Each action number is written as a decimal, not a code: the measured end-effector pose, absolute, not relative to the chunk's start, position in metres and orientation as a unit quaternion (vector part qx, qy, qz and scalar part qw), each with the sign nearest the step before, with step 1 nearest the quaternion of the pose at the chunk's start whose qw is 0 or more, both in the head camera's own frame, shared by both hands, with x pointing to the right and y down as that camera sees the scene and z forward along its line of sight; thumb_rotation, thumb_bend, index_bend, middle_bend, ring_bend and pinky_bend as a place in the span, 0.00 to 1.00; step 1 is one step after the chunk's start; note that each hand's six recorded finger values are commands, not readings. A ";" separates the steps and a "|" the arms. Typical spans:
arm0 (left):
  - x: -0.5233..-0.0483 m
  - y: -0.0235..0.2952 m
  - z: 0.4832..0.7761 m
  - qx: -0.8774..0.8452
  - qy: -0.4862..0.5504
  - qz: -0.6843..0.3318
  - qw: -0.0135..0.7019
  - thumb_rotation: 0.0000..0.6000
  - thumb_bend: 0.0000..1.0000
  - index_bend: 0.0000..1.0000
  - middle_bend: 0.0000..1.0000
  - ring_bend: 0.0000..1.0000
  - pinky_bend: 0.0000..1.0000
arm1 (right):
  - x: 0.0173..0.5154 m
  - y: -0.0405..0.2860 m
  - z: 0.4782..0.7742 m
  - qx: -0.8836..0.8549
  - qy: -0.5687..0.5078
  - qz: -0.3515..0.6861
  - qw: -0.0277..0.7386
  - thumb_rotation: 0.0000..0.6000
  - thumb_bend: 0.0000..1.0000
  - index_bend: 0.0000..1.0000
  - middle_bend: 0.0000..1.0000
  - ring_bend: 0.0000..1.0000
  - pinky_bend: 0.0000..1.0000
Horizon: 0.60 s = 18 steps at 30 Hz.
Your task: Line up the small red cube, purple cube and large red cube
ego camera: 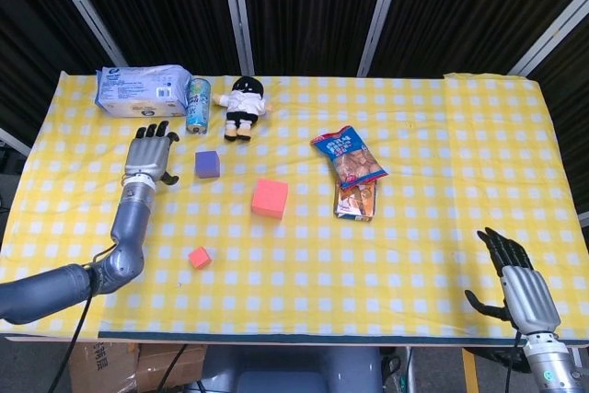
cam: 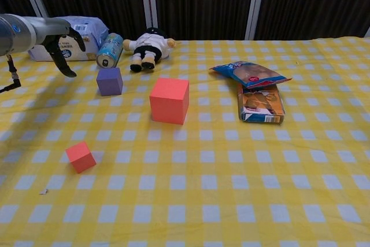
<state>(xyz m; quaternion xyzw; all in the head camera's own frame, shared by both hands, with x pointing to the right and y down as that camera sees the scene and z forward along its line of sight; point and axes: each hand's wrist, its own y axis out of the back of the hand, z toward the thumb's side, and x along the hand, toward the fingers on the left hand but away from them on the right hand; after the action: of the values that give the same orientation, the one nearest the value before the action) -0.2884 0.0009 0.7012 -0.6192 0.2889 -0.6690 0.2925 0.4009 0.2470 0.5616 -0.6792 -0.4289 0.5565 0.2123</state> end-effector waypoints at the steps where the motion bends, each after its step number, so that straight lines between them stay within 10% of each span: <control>1: -0.285 0.000 0.703 -0.619 0.287 -0.669 0.293 1.00 0.26 0.21 0.00 0.00 0.00 | 0.401 0.247 0.561 -0.680 -0.429 0.556 0.212 1.00 0.34 0.00 0.00 0.00 0.00; 18: -0.251 -0.003 0.738 -0.623 0.260 -0.682 0.282 1.00 0.29 0.22 0.00 0.00 0.00 | 0.405 0.247 0.559 -0.679 -0.438 0.554 0.201 1.00 0.34 0.00 0.00 0.00 0.00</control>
<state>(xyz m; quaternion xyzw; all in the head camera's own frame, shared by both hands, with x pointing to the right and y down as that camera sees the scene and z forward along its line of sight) -0.2506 -0.0028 0.7379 -0.6225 0.2601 -0.6820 0.2823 0.4050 0.2475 0.5590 -0.6794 -0.4377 0.5536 0.2009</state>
